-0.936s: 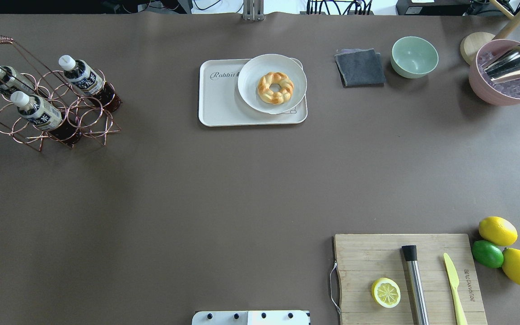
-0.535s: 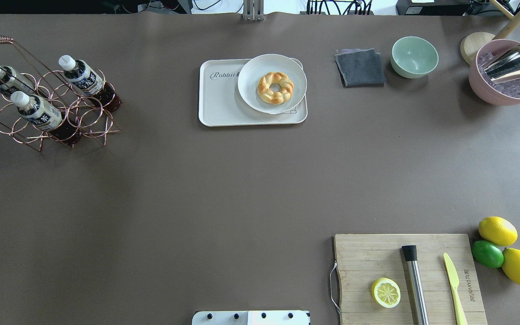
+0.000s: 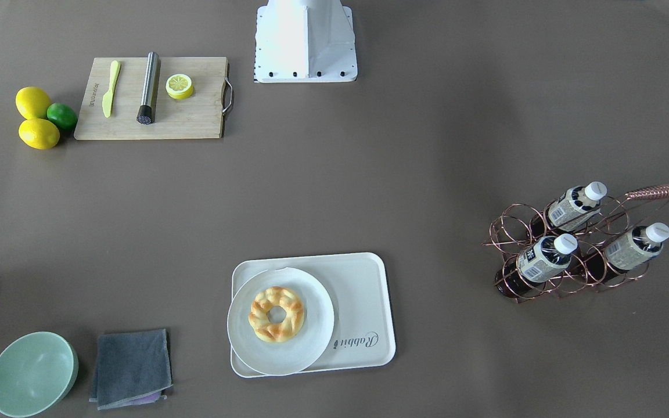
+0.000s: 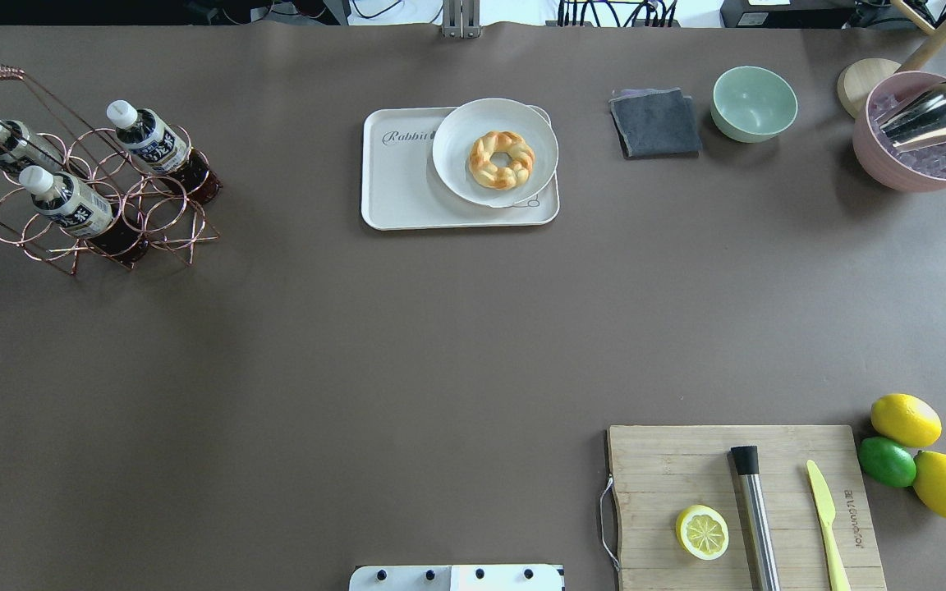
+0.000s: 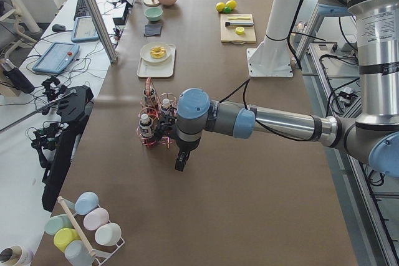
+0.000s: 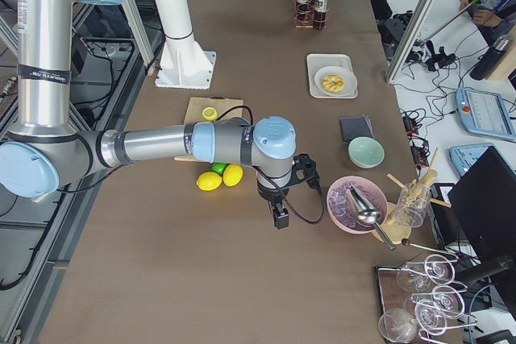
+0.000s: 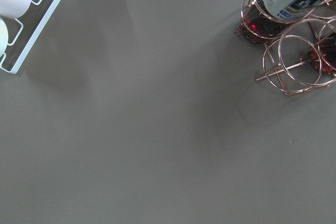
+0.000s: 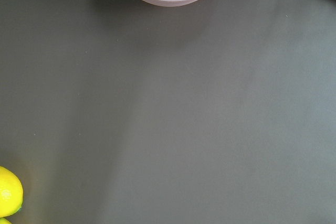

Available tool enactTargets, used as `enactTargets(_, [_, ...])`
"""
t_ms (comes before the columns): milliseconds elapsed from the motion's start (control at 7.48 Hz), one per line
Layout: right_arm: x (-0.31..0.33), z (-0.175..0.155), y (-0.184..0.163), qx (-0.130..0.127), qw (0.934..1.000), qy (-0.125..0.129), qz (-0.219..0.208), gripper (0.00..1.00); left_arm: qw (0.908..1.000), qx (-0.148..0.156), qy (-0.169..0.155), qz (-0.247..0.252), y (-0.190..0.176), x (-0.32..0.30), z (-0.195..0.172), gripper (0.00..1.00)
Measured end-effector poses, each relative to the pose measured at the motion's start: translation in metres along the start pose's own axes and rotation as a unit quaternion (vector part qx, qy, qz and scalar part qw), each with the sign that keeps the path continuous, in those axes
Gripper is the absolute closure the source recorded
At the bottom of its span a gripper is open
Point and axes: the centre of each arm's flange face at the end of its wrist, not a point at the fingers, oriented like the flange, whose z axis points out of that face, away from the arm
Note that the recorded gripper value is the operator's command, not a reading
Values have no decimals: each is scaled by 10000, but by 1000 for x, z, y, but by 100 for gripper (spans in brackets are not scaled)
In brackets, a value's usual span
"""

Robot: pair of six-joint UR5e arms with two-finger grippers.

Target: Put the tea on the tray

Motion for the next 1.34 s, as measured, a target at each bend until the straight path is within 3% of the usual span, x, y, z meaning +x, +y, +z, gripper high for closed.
enactTargets(1337, [0,1,1,-5,10000,-9,4,0,10000,63,54,52,-2,8,-6,3])
